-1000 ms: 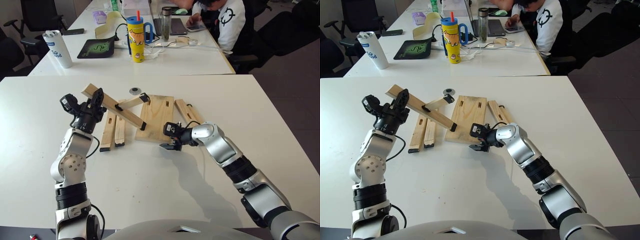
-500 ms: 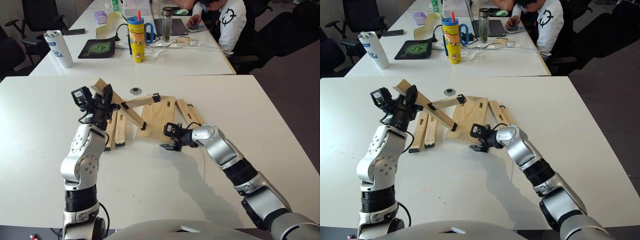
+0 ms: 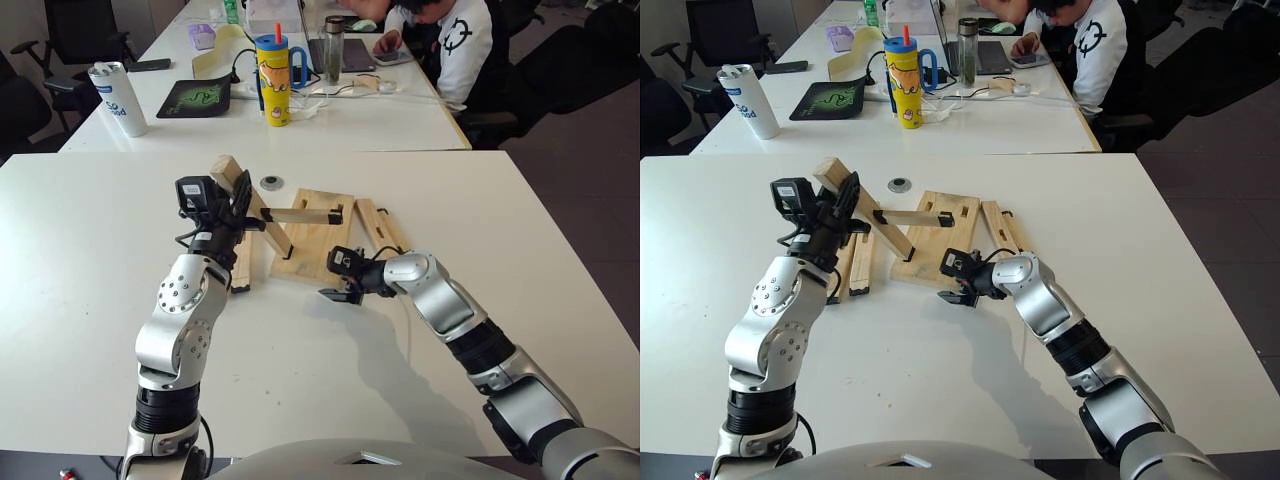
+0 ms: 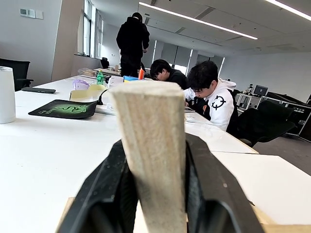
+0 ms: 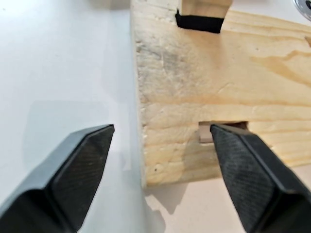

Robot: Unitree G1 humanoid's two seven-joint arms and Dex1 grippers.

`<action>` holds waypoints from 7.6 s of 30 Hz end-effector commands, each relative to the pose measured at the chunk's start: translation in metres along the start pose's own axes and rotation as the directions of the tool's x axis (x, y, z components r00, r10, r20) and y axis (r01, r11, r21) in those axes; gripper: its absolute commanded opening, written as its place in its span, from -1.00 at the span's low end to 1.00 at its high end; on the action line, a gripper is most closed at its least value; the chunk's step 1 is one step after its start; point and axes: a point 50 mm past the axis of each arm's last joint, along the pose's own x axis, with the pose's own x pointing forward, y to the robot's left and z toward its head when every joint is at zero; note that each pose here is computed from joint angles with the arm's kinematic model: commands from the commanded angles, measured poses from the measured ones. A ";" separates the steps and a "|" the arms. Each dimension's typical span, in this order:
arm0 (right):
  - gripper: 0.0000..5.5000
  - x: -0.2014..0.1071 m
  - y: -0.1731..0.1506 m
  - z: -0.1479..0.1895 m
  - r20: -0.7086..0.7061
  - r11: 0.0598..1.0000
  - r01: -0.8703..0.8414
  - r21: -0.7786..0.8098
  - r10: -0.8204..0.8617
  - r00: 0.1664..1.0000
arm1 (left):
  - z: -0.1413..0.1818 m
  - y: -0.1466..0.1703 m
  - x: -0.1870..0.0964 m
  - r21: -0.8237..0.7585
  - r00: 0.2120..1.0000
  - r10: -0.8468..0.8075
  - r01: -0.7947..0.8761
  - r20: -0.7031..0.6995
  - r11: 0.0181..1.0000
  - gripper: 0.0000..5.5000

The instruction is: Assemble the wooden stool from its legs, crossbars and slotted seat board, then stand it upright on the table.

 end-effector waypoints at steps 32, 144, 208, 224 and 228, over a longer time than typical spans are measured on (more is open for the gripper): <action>0.33 0.001 0.002 -0.009 0.088 0.994 0.100 0.049 -0.104 0.991 | 0.082 0.095 -0.016 -0.404 0.968 0.157 -0.067 0.196 0.912 -0.27; -0.62 -0.135 -0.119 0.148 0.814 0.459 -0.676 0.577 -0.396 0.425 | 0.056 -0.028 -0.008 0.446 0.826 -0.557 0.468 0.086 0.763 -0.26; -0.62 -0.119 -0.083 0.025 0.175 0.245 0.150 0.958 -0.912 0.370 | -0.007 -0.032 0.001 -0.312 0.897 -0.429 0.380 -0.105 0.871 0.05; -0.62 -0.104 -0.038 -0.014 -0.010 0.118 0.377 0.919 -0.947 0.320 | -0.004 -0.026 -0.003 -0.319 0.902 -0.408 0.349 -0.142 0.881 0.05; -0.62 -0.097 -0.026 -0.020 -0.058 0.132 0.515 0.847 -0.940 0.336 | -0.003 -0.025 -0.004 -0.317 0.900 -0.410 0.350 -0.147 0.882 0.05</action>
